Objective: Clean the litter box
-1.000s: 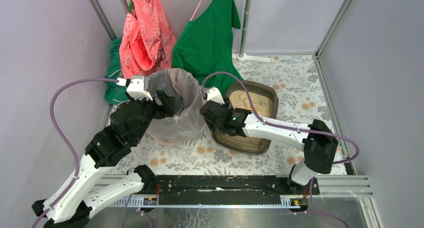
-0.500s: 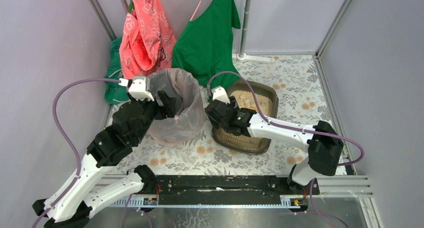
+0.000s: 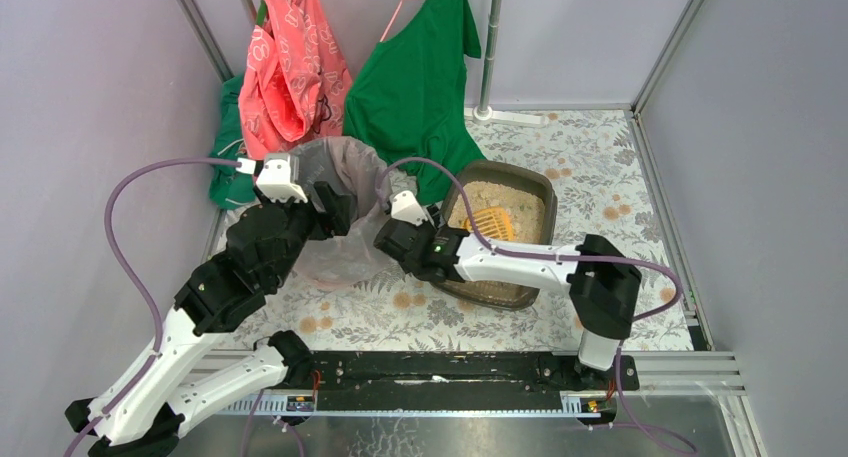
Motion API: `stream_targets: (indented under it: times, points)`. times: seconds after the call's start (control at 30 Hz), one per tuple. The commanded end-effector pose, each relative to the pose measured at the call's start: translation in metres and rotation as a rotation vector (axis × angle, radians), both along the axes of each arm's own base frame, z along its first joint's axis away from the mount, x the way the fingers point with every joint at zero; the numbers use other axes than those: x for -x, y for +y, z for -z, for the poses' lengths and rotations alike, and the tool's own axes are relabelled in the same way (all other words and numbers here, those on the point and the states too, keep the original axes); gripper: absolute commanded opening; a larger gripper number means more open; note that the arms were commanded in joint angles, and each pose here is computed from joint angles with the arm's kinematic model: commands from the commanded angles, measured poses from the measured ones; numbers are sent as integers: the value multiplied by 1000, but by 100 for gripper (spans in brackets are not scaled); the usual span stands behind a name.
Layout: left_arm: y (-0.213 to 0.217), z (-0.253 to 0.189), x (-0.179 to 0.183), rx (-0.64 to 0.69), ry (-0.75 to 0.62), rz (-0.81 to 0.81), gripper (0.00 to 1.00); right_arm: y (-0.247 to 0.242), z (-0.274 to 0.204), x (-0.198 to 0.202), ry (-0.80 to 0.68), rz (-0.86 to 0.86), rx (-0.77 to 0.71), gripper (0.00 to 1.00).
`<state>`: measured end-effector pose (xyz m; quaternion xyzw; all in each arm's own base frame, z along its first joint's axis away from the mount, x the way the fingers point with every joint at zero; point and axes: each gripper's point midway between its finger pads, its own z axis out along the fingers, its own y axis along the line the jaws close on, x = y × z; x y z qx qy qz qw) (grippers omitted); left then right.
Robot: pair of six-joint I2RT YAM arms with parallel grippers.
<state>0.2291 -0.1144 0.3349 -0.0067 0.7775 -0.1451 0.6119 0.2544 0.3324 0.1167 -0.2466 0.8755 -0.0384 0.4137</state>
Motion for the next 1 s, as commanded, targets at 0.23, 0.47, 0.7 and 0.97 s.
stream_targets:
  times: [0.23, 0.47, 0.7, 0.97]
  points:
    - [9, -3, 2, 11, -18, -34, 81, 2, -28, -2, -91, 58, -28, 81]
    - [4, 1, 1, 9, -5, -22, 81, -13, -58, -3, -142, 71, -68, 81]
    - [1, 4, 0, 21, 4, -16, 81, -6, -67, -1, -145, 25, -59, 82]
    - [10, 3, 3, 25, -9, -46, 81, 17, -47, 10, -176, 8, 63, 86]
